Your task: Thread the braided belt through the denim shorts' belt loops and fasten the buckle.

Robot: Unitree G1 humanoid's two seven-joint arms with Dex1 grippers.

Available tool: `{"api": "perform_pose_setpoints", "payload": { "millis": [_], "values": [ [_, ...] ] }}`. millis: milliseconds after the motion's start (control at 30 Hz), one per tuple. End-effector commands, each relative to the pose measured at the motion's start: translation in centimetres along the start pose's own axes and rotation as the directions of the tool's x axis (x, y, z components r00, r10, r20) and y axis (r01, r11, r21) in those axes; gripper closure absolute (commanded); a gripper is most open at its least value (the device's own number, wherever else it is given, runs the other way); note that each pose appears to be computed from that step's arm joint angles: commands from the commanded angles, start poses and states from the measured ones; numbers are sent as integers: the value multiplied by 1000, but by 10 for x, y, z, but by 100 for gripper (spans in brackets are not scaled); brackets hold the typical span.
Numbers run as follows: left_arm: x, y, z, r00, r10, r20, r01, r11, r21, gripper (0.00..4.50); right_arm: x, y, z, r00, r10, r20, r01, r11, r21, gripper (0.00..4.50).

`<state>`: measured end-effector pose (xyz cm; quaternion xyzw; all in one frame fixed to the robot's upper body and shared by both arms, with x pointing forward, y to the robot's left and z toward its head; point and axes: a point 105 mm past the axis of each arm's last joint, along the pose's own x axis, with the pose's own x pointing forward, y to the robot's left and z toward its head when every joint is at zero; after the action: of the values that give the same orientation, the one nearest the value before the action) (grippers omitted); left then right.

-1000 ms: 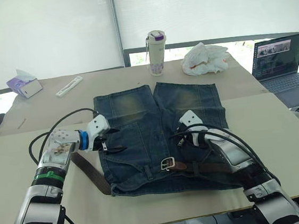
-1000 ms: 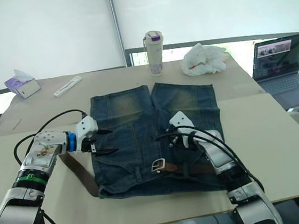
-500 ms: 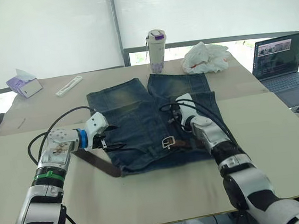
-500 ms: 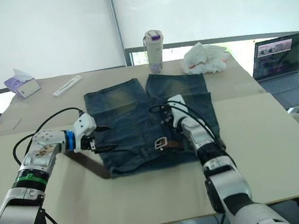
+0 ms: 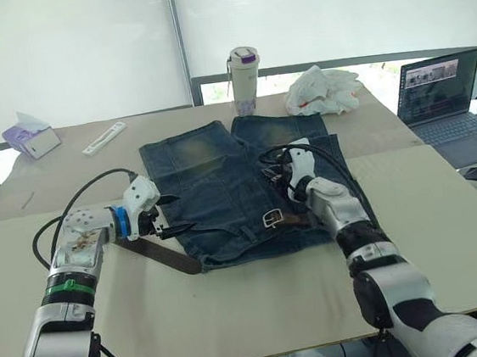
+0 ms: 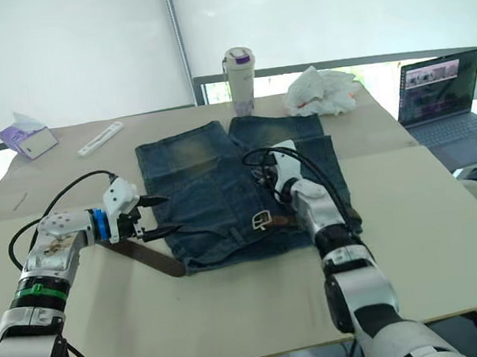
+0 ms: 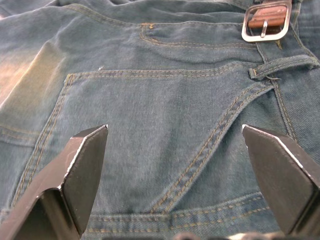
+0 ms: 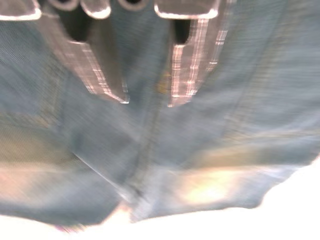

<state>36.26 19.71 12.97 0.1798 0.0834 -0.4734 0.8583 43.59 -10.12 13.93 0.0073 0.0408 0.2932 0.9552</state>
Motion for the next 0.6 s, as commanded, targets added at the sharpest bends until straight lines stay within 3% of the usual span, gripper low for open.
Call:
{"api": "perform_pose_setpoints", "payload": {
  "millis": [33,133,167,367,467,600],
  "values": [
    [-16,2,15,993,63,96,-61,998,-19,0,-41,-12,36,992,123,31,-117,982,-149,112],
    [-23,-4,14,988,98,123,-92,994,-58,0,-85,-36,22,981,144,-130,-178,937,-302,14],
    [-27,-3,12,983,137,124,-128,989,-80,0,-100,-48,18,977,122,-176,-177,925,-337,2],
    [-46,11,-4,918,384,100,-358,910,-207,0,-165,-66,-19,885,133,-447,-296,901,-317,2],
    [-46,14,-8,899,429,94,-401,889,-219,0,-171,-72,-41,856,78,-511,-254,924,-285,2],
    [-46,24,-7,878,470,93,-444,871,-211,0,-175,-63,-64,808,102,-580,-268,941,-208,2]
  ]
}}
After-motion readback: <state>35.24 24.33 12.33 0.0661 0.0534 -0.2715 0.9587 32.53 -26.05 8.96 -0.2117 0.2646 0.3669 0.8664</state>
